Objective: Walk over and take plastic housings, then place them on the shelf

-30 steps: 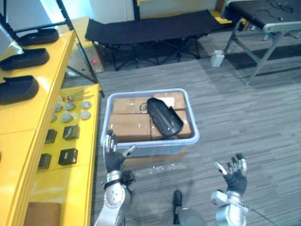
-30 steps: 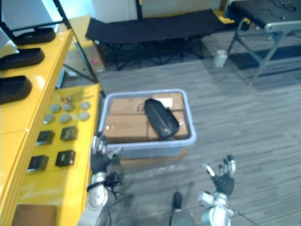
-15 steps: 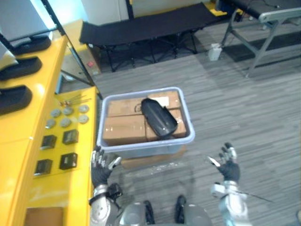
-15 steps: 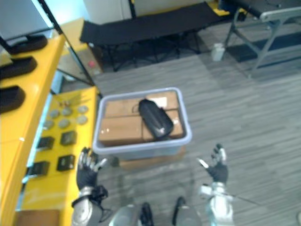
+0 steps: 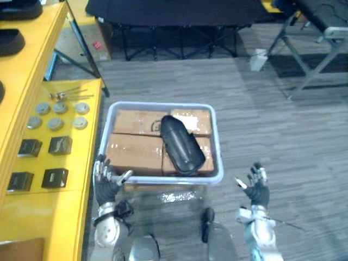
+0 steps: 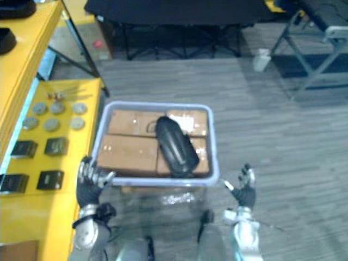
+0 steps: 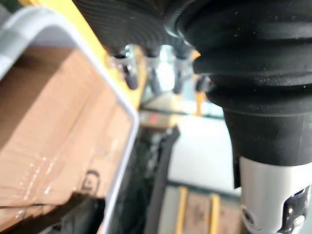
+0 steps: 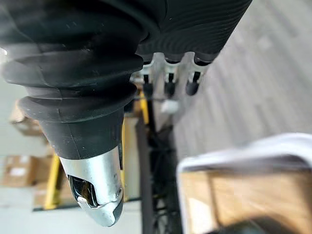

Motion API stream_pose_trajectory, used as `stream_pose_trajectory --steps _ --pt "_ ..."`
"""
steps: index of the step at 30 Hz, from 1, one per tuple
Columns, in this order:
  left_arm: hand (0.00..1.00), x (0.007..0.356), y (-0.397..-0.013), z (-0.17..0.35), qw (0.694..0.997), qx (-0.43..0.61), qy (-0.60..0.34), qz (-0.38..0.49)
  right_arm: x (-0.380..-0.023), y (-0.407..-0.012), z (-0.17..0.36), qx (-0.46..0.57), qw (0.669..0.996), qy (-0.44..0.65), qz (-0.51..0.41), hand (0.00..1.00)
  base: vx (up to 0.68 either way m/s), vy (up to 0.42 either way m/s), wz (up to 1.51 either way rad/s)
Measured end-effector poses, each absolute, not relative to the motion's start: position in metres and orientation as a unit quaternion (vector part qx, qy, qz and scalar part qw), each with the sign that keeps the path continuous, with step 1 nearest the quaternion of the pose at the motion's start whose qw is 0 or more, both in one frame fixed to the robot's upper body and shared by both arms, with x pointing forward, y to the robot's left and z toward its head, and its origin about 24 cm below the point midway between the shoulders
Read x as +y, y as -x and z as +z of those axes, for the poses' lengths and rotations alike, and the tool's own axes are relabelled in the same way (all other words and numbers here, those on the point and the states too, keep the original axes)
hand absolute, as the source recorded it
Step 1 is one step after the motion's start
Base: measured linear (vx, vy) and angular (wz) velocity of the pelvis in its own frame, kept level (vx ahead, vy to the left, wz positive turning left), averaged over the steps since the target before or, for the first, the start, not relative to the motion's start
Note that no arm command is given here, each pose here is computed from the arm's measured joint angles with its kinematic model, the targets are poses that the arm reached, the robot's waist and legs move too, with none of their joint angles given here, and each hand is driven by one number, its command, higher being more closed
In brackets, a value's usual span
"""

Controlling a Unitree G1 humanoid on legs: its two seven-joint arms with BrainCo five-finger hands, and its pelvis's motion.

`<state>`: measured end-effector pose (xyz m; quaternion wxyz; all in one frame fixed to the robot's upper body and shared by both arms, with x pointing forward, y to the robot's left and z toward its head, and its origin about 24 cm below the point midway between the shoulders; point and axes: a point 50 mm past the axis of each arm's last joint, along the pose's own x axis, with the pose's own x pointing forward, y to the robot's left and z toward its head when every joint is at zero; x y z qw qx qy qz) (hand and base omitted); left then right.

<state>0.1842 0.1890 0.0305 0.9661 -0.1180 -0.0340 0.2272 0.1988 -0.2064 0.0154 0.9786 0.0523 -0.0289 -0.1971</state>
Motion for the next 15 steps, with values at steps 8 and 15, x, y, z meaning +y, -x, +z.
stream_pose_trajectory --steps 8,15 --pt "0.00 0.173 -0.190 0.031 0.962 -0.031 0.164 0.215 -0.228 -0.216 0.037 -0.051 0.976 -0.030 -0.212 0.00 0.07 -0.090 0.41" --pt "0.00 0.158 -0.196 0.034 0.971 -0.030 0.165 0.174 -0.229 -0.258 0.039 -0.029 0.970 -0.037 -0.237 0.00 -0.09 0.064 0.21"
